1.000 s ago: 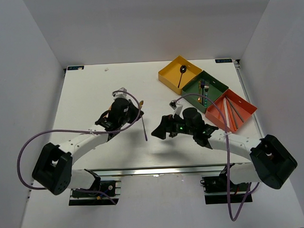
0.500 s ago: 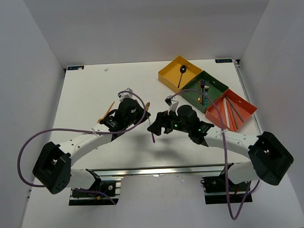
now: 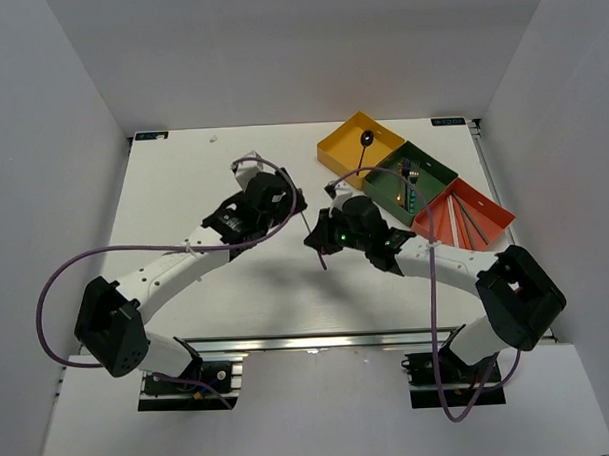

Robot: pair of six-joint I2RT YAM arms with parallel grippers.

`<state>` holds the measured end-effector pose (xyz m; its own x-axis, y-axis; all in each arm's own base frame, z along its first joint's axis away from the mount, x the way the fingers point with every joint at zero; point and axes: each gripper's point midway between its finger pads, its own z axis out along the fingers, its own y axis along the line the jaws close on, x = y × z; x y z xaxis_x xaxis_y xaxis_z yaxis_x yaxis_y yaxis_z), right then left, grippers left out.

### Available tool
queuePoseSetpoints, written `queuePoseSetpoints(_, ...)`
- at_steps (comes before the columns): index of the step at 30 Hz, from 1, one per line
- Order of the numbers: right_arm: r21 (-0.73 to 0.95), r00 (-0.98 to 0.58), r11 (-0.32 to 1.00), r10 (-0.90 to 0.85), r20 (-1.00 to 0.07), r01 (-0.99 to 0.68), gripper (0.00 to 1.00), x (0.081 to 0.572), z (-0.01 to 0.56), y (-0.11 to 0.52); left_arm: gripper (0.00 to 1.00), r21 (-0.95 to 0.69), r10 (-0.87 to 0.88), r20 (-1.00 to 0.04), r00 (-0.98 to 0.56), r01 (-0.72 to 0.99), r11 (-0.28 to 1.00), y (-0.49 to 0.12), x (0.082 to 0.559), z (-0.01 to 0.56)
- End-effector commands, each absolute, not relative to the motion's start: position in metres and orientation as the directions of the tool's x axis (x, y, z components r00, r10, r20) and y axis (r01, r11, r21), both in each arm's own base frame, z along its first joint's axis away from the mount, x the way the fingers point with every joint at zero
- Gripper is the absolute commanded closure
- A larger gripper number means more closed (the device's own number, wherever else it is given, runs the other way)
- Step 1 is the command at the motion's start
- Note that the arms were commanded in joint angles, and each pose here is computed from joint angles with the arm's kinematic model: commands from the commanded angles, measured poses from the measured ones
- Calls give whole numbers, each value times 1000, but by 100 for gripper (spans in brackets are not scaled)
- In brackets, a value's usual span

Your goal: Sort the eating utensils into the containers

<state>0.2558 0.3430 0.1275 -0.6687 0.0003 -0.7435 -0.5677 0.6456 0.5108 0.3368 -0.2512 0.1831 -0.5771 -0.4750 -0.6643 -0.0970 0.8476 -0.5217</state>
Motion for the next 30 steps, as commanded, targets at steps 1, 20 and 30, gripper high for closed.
queuePoseSetpoints(1,458,-606,706,51,-794,-540,100,307,161,327,2,-384,-451,-808,-379,-243,891,-190,354,244)
queuePoseSetpoints(20,171,-589,971,43,-807,-164,100,617,142,192,2,-56,-151,-895,-419,-230,972,-109,306,249)
queuePoseSetpoints(30,226,-584,963,101,-806,-145,41,618,141,188,2,-69,-209,-873,-440,-313,947,-75,337,248)
